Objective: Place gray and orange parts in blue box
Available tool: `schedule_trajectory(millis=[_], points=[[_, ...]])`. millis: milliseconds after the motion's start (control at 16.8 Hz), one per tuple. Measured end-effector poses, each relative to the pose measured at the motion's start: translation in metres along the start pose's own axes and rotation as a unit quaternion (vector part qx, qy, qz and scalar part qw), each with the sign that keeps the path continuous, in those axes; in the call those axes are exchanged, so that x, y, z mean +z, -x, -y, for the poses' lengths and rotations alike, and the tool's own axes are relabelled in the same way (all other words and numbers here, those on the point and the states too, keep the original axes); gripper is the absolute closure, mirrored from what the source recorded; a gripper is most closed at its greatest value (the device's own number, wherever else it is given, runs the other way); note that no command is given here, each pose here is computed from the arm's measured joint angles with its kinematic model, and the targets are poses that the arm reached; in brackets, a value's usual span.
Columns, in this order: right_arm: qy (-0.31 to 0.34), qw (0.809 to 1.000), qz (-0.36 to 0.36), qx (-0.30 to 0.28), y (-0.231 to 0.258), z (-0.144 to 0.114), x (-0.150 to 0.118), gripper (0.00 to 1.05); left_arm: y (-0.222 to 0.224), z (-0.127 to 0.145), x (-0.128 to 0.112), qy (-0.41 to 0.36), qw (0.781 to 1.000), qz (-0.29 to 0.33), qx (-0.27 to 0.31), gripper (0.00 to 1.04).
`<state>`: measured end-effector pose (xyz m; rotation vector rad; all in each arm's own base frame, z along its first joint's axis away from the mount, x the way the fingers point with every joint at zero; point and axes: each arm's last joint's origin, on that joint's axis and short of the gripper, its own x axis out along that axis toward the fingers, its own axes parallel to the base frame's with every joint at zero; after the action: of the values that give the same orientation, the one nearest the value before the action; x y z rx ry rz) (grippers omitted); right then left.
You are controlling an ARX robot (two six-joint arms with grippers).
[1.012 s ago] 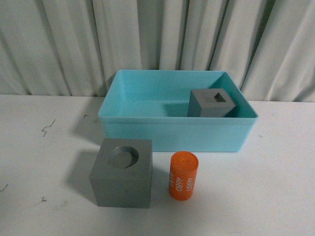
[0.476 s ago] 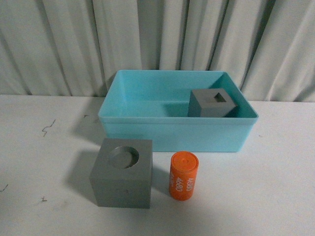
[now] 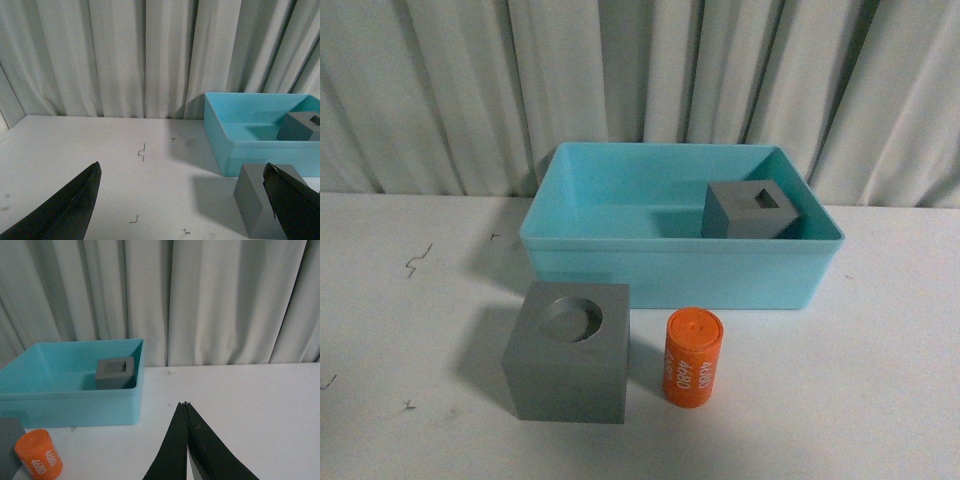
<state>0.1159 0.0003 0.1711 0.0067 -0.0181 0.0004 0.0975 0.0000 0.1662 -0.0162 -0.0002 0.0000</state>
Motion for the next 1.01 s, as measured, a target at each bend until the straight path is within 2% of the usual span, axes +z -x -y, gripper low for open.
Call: schedule_trajectory(millis=[417, 476, 536, 714, 774, 952, 1012], points=[[0.000, 1.000, -0.001, 0.000, 0.008, 0.000, -0.001, 1.03, 0.000, 0.000, 0.000, 0.000, 1.000, 0.000, 0.000, 0.07], [0.000, 1.000, -0.030, 0.001, 0.014, 0.000, -0.007, 1.03, 0.000, 0.000, 0.000, 0.000, 1.000, 0.000, 0.000, 0.07], [0.000, 1.000, -0.002, 0.001, 0.019, 0.000, -0.003, 1.03, 0.000, 0.000, 0.000, 0.000, 1.000, 0.000, 0.000, 0.07], [0.000, 1.000, -0.006, -0.002, 0.019, 0.000, -0.004, 1.03, 0.000, 0.000, 0.000, 0.000, 1.000, 0.000, 0.000, 0.07], [0.000, 1.000, -0.006, -0.001, 0.019, 0.000, -0.004, 0.95, 0.000, 0.000, 0.000, 0.000, 1.000, 0.000, 0.000, 0.07], [0.000, 1.000, -0.006, -0.001, 0.019, 0.000, -0.004, 0.60, 0.000, 0.000, 0.000, 0.000, 1.000, 0.000, 0.000, 0.07], [0.000, 1.000, -0.006, -0.002, 0.019, 0.000, -0.004, 0.20, -0.005, 0.005, 0.003, 0.027, 0.978, -0.200, 0.046, 0.07]])
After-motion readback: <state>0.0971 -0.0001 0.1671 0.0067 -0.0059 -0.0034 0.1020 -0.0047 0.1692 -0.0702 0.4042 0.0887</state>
